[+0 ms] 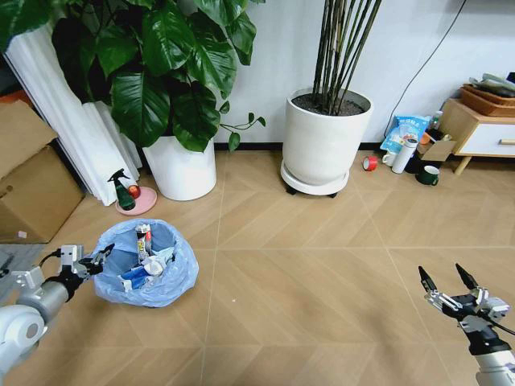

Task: Pick up the trash bin and place the garbage on the floor into it.

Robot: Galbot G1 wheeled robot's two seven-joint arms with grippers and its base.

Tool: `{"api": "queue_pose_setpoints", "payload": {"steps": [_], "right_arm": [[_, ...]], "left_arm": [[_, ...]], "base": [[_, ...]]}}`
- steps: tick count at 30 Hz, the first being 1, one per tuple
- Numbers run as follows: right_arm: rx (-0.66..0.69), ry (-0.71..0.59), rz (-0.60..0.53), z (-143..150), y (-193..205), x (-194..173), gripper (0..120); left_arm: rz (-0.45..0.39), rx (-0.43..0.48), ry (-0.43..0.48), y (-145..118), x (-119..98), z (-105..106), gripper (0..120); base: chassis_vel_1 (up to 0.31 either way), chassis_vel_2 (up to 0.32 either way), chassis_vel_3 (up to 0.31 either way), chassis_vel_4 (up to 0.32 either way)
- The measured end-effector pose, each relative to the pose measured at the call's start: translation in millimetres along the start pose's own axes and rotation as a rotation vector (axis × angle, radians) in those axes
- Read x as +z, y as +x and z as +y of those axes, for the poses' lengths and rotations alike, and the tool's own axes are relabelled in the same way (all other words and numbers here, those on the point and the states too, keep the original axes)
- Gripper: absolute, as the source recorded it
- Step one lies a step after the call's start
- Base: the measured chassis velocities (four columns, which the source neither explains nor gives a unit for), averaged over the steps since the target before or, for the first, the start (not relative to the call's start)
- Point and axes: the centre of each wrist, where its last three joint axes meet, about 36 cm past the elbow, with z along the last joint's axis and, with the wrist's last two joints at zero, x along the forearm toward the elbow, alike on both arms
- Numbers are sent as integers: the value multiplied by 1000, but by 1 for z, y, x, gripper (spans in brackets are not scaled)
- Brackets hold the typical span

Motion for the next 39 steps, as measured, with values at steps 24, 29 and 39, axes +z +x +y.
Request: {"api": "queue_pose_setpoints", "payload": {"steps": [24,29,39], "right_arm": [[-15,-7,-8,1,0,0,100],[-15,-10,-9,2,0,1,100],[-19,-12,-11,4,1,1,100]], "left_arm": [[-1,4,6,0,-3,0,0],[-1,3,7,0,-3,0,0],[-2,2,10,-1,-3,1,0]], "base": [[317,-249,-316,249],[262,-232,-266,235],[222,-229,-243,222]]}}
